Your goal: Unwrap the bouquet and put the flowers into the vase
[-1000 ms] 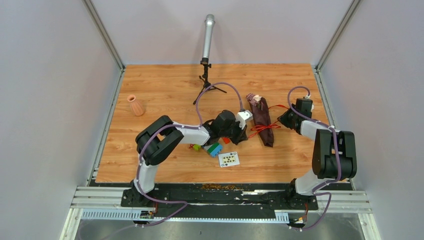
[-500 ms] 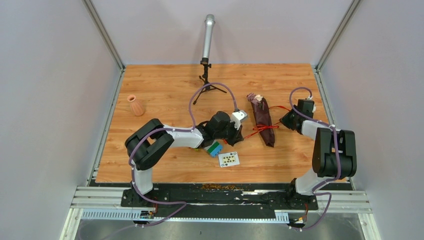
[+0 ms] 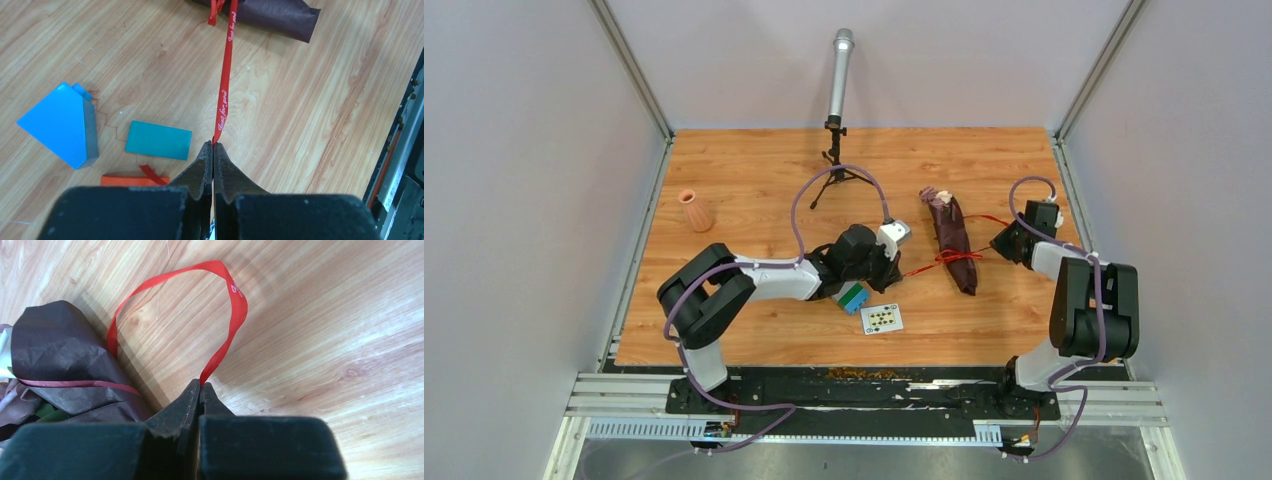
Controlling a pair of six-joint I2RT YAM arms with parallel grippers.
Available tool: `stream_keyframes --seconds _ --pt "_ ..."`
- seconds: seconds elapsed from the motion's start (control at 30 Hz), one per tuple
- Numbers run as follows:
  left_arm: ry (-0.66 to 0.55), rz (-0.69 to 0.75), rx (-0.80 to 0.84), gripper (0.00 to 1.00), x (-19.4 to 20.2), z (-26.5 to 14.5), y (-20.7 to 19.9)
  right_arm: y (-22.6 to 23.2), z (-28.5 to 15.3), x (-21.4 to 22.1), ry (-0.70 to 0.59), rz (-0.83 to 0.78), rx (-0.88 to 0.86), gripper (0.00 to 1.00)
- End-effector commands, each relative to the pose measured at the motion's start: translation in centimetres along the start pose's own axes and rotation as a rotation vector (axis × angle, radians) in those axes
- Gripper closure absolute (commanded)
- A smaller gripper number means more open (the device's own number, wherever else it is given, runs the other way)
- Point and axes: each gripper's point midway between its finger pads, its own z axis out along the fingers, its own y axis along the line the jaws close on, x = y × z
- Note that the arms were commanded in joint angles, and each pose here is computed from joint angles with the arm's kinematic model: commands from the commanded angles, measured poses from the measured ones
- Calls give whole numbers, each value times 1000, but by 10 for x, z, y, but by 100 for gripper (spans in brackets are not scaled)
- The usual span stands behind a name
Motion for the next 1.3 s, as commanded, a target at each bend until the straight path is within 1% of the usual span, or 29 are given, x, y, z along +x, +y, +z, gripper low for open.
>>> stream_keyframes --seconds 0.0,0.27,0.37,0.87,1.27 --pt "-29 20 -31 100 -11 -13 5 -1 -10 -22 -81 -15 4 100" --pt "-29 -7 -43 100 -6 -19 12 -16 -23 -28 -109 -22 56 100" --pt "-33 -14 -43 100 -6 -20 13 -24 -28 -35 -145 -29 98 100" --pt "-35 -26 -62 100 -5 -25 21 -51 -51 -57 -225 -39 206 100" --pt "-35 -30 -90 100 -5 -38 31 -60 -51 -54 -214 -33 226 100"
